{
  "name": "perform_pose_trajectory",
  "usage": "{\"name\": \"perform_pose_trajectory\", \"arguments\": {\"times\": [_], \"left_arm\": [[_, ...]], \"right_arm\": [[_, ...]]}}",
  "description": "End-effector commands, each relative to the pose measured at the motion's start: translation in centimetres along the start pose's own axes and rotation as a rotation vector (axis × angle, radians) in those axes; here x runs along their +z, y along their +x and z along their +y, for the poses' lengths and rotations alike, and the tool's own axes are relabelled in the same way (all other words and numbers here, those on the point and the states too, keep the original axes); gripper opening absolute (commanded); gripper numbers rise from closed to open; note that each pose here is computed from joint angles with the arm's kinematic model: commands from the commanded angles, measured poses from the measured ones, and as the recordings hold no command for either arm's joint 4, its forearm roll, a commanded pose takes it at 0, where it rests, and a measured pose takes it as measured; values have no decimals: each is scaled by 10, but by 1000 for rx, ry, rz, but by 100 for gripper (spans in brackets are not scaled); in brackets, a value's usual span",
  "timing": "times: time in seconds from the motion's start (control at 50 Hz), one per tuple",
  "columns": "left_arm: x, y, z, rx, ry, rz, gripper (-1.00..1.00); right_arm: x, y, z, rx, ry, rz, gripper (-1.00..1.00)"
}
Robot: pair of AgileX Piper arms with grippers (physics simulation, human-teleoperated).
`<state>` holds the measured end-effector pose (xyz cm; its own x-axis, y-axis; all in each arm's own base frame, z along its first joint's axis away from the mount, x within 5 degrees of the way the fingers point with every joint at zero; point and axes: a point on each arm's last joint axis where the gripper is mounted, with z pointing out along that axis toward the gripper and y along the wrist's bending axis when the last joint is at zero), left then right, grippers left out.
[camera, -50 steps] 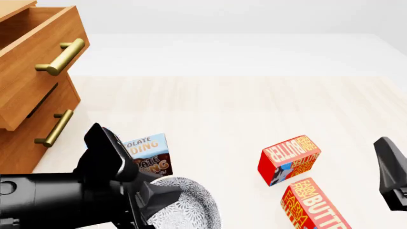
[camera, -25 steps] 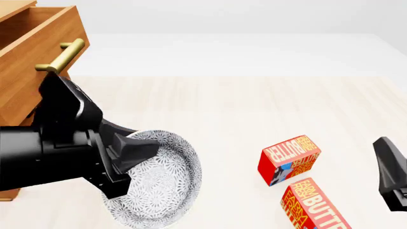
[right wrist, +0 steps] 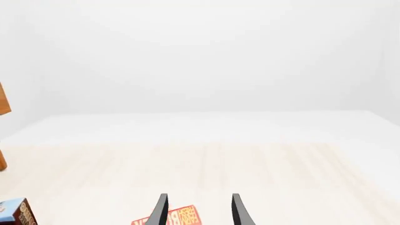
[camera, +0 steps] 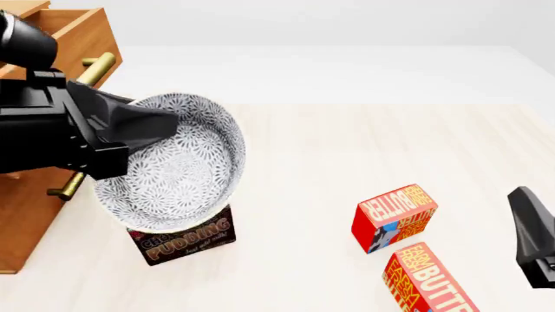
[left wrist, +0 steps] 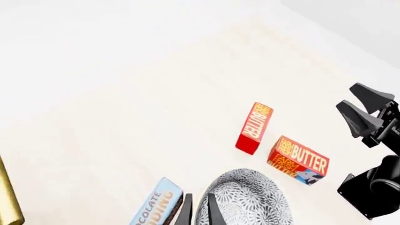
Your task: Put the bowl in the top drawer of the cabinet.
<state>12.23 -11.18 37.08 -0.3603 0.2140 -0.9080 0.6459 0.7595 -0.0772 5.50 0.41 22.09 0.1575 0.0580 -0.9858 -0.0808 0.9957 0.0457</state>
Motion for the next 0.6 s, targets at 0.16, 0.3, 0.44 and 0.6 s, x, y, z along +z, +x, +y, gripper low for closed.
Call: {"name": "perform_pose_trajectory", "arguments": {"times": [0.16,0.3,0.44,0.6], "left_arm": [[-15,-30,16,-40,-100,-68,-100],[-25,-46,20,-29,-128,-87,-100],[-31,-57,24,-34,-160,-92,-100],[-39,-68,30,-45,-202,-115,-100]], "right_arm": [[0,0,0,0,-4,-2,100],[0,0,0,0,-5,-3,100],[0,0,0,2,-6,-3,100],[0,0,0,3,-7,-4,100]]}}
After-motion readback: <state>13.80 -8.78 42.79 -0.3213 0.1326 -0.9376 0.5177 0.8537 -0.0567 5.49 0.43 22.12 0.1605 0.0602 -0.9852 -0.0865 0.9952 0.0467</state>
